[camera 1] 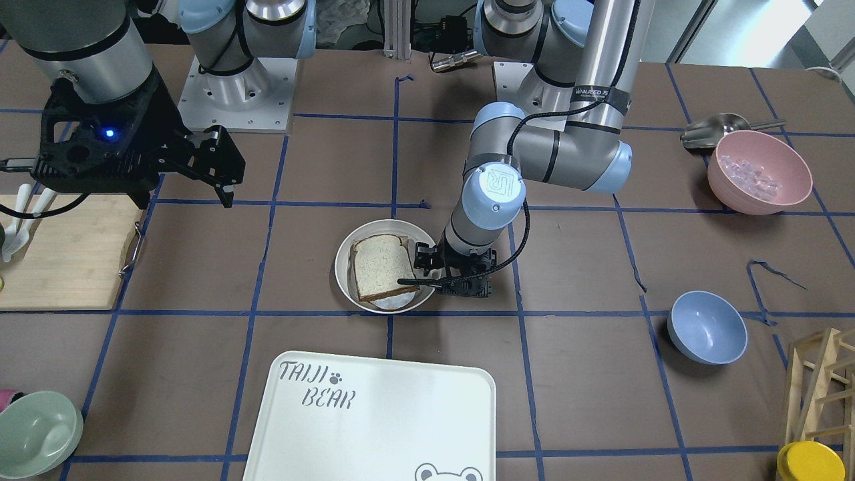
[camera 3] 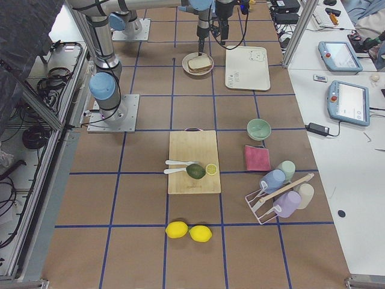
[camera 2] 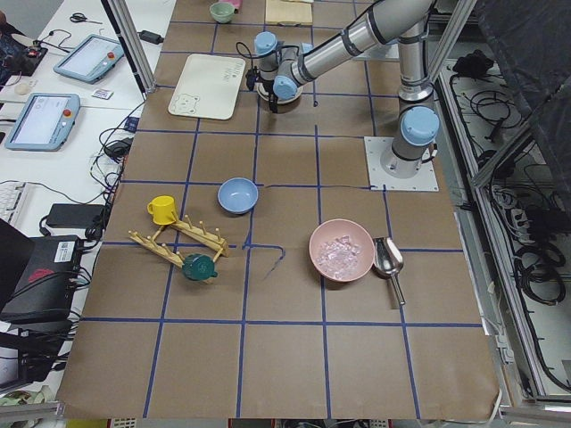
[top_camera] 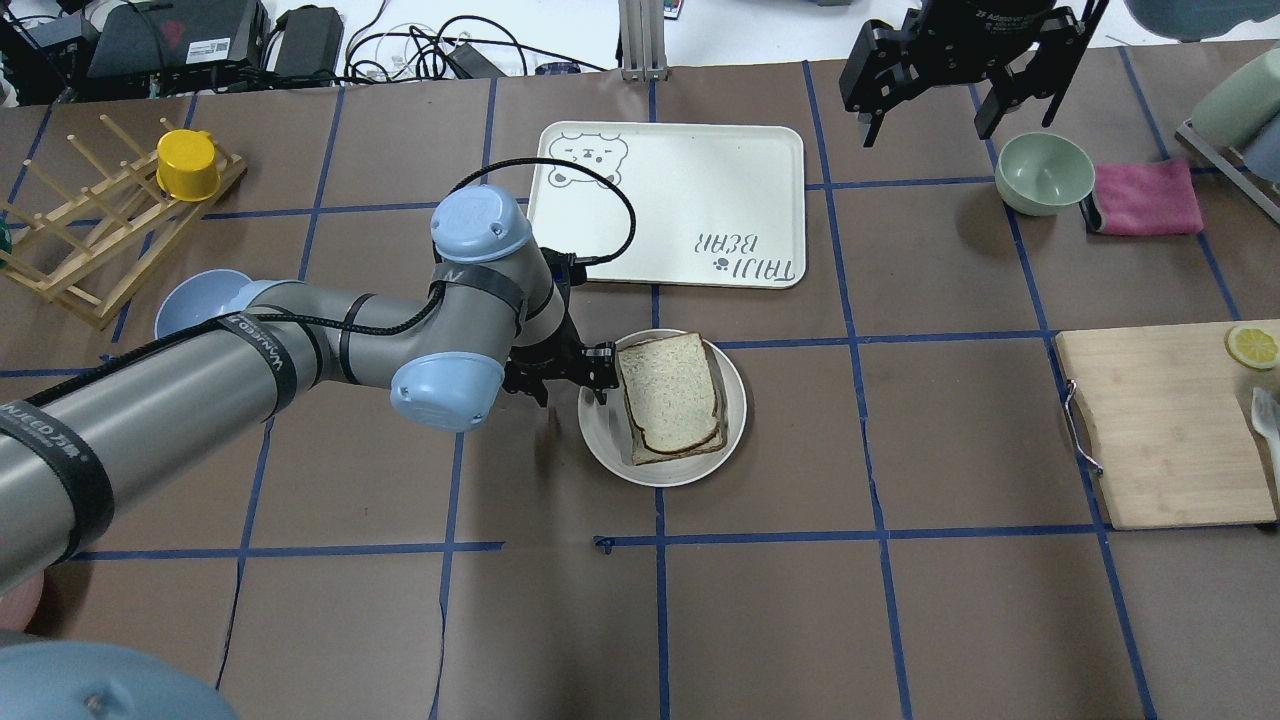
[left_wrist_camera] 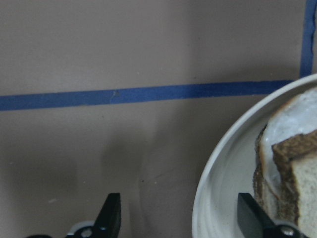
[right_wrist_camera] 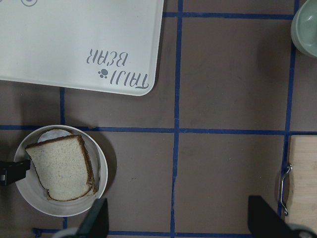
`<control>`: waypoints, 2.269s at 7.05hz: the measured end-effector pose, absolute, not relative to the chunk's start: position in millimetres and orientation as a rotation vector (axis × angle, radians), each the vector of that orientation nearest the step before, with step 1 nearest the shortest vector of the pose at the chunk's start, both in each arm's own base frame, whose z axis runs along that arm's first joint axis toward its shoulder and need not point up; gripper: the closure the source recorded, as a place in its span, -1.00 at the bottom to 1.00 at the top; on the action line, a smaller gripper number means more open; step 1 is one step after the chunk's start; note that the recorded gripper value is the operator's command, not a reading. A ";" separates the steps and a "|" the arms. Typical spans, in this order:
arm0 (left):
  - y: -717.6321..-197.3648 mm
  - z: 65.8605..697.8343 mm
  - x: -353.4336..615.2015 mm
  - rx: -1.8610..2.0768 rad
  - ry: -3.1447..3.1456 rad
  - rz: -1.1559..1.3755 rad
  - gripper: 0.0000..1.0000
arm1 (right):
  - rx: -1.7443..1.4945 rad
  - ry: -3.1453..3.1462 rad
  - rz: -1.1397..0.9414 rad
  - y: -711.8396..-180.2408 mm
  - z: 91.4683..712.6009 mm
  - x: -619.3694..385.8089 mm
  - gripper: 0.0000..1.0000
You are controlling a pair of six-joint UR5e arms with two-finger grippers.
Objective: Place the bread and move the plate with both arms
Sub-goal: 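Reach the left gripper to the plate rim and grasp it, then slide the plate with the left gripper onto the bear tray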
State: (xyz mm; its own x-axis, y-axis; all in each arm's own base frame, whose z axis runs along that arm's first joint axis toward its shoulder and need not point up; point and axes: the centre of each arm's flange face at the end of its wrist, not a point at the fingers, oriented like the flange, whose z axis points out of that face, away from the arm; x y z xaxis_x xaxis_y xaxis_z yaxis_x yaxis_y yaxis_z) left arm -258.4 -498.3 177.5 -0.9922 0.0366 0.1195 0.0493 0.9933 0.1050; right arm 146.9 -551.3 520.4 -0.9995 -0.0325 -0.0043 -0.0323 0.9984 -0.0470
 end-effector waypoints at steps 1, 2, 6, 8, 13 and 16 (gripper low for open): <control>-496.8 174.2 -261.7 -0.076 -3.019 -0.172 1.00 | -0.051 3.135 -0.073 -551.3 520.3 146.9 -1.00; -496.1 173.1 -263.4 -0.090 -3.019 -0.177 1.00 | -0.051 3.135 -0.073 -551.2 520.3 146.9 -1.00; -503.9 196.5 -263.2 -0.099 -2.997 -0.153 1.00 | -0.051 3.135 -0.073 -551.3 520.2 146.9 -1.00; -523.4 231.9 -258.0 -0.072 -2.982 -0.191 1.00 | -0.051 3.135 -0.073 -551.4 520.0 146.9 -1.00; -585.7 292.3 -212.0 -0.138 -2.945 -0.072 1.00 | -0.051 3.135 -0.073 -551.9 519.6 146.9 -1.00; -653.9 290.6 -221.0 -0.194 -2.882 0.057 1.00 | -0.054 3.135 -0.073 -551.9 519.1 147.0 -1.00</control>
State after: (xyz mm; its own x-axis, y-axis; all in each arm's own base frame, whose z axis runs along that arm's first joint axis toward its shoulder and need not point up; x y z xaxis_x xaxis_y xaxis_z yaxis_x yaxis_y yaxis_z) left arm -221.0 -653.9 290.6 -0.9595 0.1365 0.2466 0.1267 0.9904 -0.0554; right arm 147.0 -551.9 519.1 -0.9994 -0.0344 -0.0043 -0.0341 0.9983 -0.0466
